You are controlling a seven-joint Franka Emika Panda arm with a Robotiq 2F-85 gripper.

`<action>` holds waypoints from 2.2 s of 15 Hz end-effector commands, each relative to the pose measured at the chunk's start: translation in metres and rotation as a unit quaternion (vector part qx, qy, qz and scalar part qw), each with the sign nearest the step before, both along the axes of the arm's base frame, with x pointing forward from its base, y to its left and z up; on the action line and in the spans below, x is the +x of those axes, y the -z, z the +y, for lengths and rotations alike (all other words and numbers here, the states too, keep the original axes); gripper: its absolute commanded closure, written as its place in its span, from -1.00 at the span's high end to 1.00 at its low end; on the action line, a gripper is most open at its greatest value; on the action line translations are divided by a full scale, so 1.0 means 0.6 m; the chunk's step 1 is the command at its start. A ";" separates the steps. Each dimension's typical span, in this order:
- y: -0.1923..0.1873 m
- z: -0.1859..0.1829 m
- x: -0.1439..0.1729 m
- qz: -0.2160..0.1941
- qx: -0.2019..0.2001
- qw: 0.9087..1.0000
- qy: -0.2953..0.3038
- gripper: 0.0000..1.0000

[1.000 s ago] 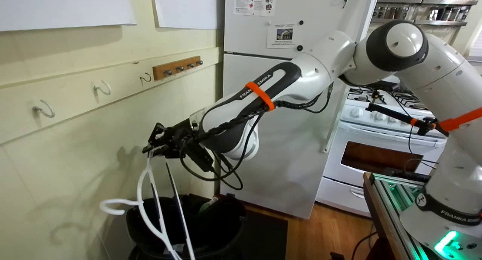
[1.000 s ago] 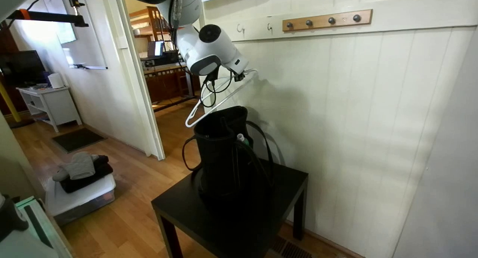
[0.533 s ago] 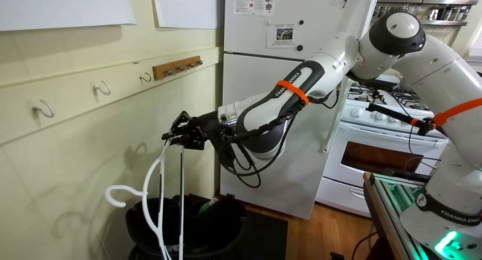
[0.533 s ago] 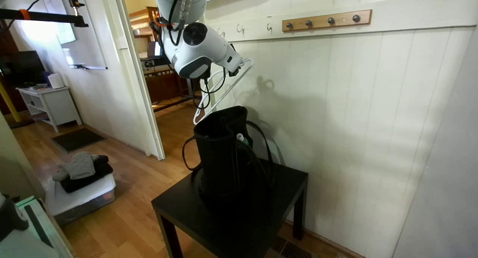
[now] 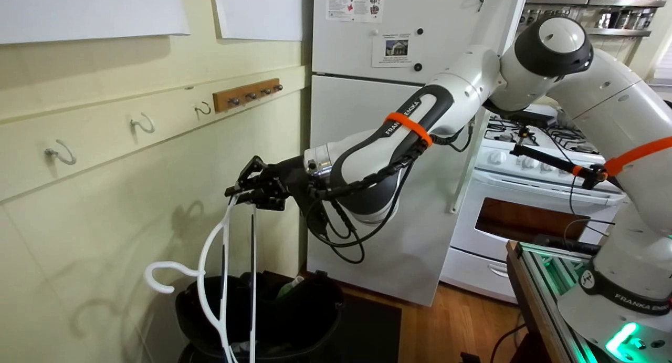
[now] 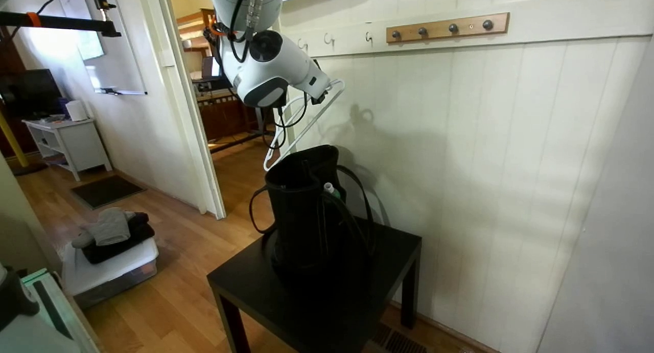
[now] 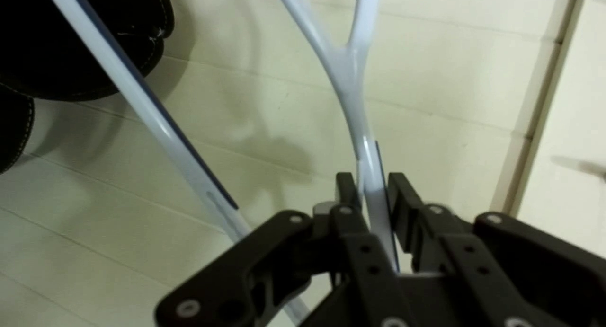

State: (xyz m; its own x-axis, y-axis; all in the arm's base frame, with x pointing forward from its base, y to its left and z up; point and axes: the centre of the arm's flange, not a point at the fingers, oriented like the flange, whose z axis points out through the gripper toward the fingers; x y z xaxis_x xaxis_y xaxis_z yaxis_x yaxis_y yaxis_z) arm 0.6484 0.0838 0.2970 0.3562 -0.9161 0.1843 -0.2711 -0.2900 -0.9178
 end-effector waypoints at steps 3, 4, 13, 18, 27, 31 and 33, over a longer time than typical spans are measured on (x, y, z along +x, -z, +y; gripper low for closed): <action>0.000 0.000 0.000 0.000 0.000 1.000 0.000 -0.56; 0.000 0.000 0.000 0.000 0.000 1.000 0.000 -0.56; -0.006 0.002 0.003 -0.007 -0.004 1.000 0.007 -0.89; -0.029 0.007 0.015 -0.050 -0.028 0.998 0.018 -0.89; -0.088 0.025 -0.007 -0.178 -0.027 0.984 0.017 -0.89; -0.114 0.024 -0.015 -0.220 -0.022 0.975 0.026 -0.89; -0.123 0.025 -0.016 -0.238 -0.023 0.971 0.032 -0.89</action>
